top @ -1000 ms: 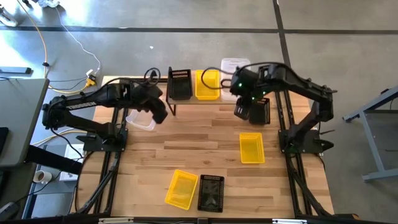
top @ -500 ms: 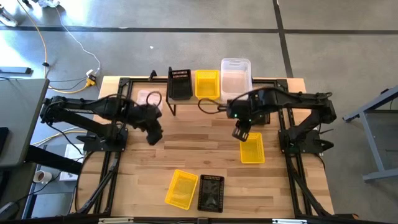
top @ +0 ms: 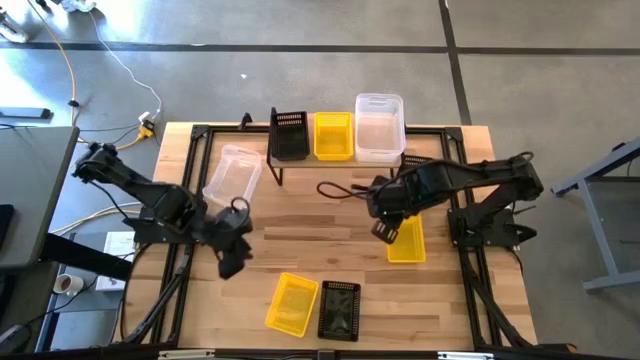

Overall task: Stack baskets on shelf by color
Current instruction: Stack the bottom yellow basket on top of the yellow basket on the shelf

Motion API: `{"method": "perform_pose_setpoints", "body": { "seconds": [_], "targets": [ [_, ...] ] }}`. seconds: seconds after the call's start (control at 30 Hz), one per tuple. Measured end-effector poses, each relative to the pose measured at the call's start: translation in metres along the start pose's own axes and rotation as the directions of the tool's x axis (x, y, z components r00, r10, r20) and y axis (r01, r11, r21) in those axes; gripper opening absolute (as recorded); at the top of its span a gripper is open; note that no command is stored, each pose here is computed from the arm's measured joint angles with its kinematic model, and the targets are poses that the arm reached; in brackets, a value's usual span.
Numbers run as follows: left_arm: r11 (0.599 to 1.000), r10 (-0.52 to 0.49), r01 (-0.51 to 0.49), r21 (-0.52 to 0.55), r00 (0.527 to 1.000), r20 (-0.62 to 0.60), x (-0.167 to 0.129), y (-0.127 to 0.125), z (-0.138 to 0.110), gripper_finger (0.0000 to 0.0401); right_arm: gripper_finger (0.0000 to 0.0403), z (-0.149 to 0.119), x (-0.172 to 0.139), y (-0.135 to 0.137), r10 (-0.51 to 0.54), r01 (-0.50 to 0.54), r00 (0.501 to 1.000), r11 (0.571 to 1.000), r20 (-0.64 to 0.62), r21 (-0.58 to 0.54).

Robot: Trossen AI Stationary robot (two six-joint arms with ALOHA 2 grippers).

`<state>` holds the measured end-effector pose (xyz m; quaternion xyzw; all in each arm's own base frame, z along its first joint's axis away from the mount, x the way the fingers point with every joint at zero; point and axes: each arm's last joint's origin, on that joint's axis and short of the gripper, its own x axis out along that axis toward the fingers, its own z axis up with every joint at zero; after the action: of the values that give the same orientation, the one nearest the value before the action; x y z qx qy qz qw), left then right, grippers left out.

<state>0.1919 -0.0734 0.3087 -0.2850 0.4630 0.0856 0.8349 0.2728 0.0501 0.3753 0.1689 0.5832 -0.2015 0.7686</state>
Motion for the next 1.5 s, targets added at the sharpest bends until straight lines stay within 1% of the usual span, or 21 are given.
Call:
{"method": "perform_pose_setpoints", "body": {
  "seconds": [0.17,0.37,0.47,0.53,0.6,0.73,0.9,0.97,1.0,1.07,1.13,1.2,1.33,1.4,1.5],
  "targets": [
    [0.997,-0.065,0.066,0.041,0.998,-0.004,0.002,-0.016,-0.010,0.0116,0.0105,-0.003,-0.001,0.005,-0.014,0.013,0.999,0.999,0.029,0.041],
    [0.988,-0.109,0.111,0.106,0.994,-0.023,0.010,-0.032,-0.019,0.0154,0.0105,-0.004,-0.002,0.009,-0.025,0.021,0.998,0.998,0.064,0.062],
    [0.973,-0.133,0.136,0.187,0.991,-0.032,0.020,-0.043,-0.023,0.0166,0.0105,-0.001,-0.002,0.010,-0.026,0.017,0.994,0.996,0.103,0.086],
    [0.956,-0.158,0.155,0.249,0.987,-0.011,0.029,-0.053,-0.026,0.0167,0.0105,0.002,-0.002,0.009,-0.018,0.005,0.992,0.995,0.126,0.104],
    [0.941,-0.149,0.140,0.307,0.989,0.005,0.039,-0.061,-0.030,0.0165,0.0105,0.005,-0.002,0.010,-0.006,-0.011,0.989,0.993,0.146,0.114],
    [0.914,-0.146,0.126,0.385,0.989,0.025,0.060,-0.075,-0.038,0.0158,0.0105,0.008,-0.002,0.009,0.002,-0.020,0.987,0.994,0.160,0.109],
    [0.880,-0.150,0.129,0.457,0.989,0.010,0.085,-0.087,-0.047,0.0154,0.0105,0.009,-0.001,0.008,-0.011,-0.006,0.985,0.996,0.171,0.094],
    [0.878,-0.133,0.119,0.464,0.991,-0.003,0.094,-0.089,-0.050,0.0154,0.0105,0.011,-0.001,0.007,-0.006,-0.014,0.984,0.994,0.178,0.110],
    [0.887,-0.120,0.112,0.447,0.993,-0.011,0.098,-0.089,-0.052,0.0154,0.0105,0.012,-0.001,0.007,-0.002,-0.019,0.983,0.993,0.184,0.115],
    [0.929,-0.089,0.091,0.359,0.996,-0.022,0.107,-0.088,-0.053,0.0154,0.0105,0.015,-0.001,0.007,0.009,-0.035,0.979,0.992,0.202,0.122],
    [0.973,-0.059,0.063,0.223,0.998,-0.029,0.115,-0.085,-0.051,0.0154,0.0105,0.016,-0.002,0.008,0.019,-0.046,0.976,0.992,0.216,0.121],
    [0.994,-0.023,0.027,0.101,0.999,-0.035,0.122,-0.082,-0.050,0.0154,0.0105,0.018,-0.002,0.009,0.030,-0.054,0.973,0.993,0.229,0.101],
    [0.998,0.029,-0.032,-0.060,0.998,-0.049,0.136,-0.077,-0.049,0.0154,0.0105,0.019,-0.002,0.011,0.046,-0.069,0.968,0.994,0.246,0.085],
    [0.991,0.052,-0.059,-0.120,0.997,-0.061,0.144,-0.075,-0.050,0.0154,0.0105,0.019,-0.002,0.011,0.046,-0.070,0.968,0.994,0.246,0.086],
    [0.972,0.115,-0.129,-0.194,0.990,-0.084,0.154,-0.069,-0.051,0.0154,0.0105,0.019,-0.002,0.011,0.046,-0.069,0.968,0.994,0.246,0.086]
  ]
}}
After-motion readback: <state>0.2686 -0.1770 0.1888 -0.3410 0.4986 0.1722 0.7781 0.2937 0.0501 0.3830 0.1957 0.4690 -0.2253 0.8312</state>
